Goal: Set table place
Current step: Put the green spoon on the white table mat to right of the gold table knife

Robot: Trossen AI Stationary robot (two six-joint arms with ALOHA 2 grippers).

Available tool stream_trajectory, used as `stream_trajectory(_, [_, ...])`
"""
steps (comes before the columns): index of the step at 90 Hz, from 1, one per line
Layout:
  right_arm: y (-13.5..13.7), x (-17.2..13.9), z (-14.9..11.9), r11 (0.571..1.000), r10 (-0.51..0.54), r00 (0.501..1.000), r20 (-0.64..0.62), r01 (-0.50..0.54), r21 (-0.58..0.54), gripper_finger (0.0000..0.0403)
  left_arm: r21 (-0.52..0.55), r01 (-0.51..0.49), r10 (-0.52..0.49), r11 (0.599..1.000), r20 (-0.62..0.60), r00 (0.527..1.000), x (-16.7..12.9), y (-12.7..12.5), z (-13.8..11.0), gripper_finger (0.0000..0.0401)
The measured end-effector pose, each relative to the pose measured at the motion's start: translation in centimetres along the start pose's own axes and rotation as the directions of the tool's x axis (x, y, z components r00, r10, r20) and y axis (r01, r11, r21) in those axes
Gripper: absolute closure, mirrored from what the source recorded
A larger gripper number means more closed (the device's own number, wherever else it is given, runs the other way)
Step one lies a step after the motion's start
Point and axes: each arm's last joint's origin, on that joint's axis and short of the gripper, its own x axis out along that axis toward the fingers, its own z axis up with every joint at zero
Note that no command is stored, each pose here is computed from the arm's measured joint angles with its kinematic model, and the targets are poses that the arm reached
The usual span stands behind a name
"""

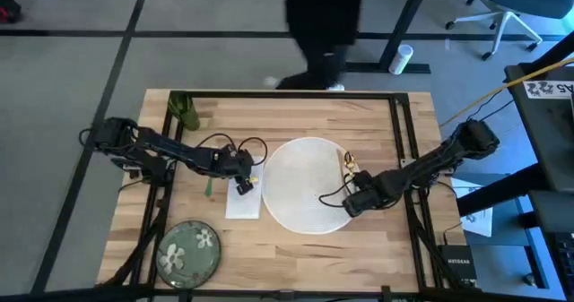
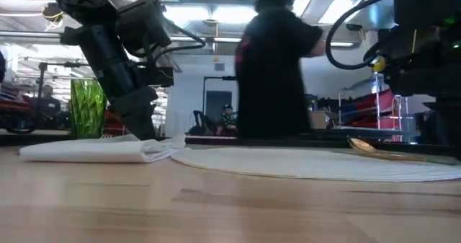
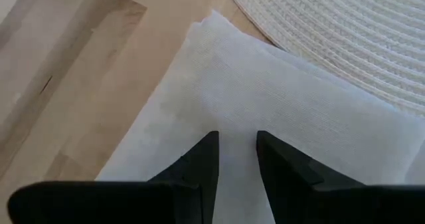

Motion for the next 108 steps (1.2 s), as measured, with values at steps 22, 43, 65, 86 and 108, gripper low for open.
stream_trajectory(22, [0.1,0.0,0.0,1.000,0.013,1.000,0.004,-0.013,0.001,0.0403,0.000,0.000,0.000,1.000,0.000,1.000,0.0,0.0,0.0,0.0313])
stream_trajectory(43, [0.0,0.0,0.0,1.000,0.004,1.000,0.003,-0.004,0.021,0.0403,0.000,0.000,0.000,1.000,0.000,1.000,0.0,0.0,0.0,0.0313])
stream_trajectory(65, [0.2,0.5,-0.1,1.000,-0.010,1.000,-0.022,0.011,0.022,0.0403,0.000,0.000,0.000,1.000,-0.001,1.000,0.0,0.0,0.0,0.0313])
stream_trajectory(86, [0.8,1.2,-0.1,1.000,-0.009,1.000,-0.022,0.009,0.012,0.0403,0.001,0.000,0.000,1.000,-0.001,1.000,0.0,0.0,0.0,0.0313])
stream_trajectory(108, [0.9,0.9,-0.1,1.000,-0.019,1.000,-0.023,0.019,0.006,0.0403,0.001,-0.001,0.001,1.000,-0.002,1.000,0.0,0.0,0.0,0.0313])
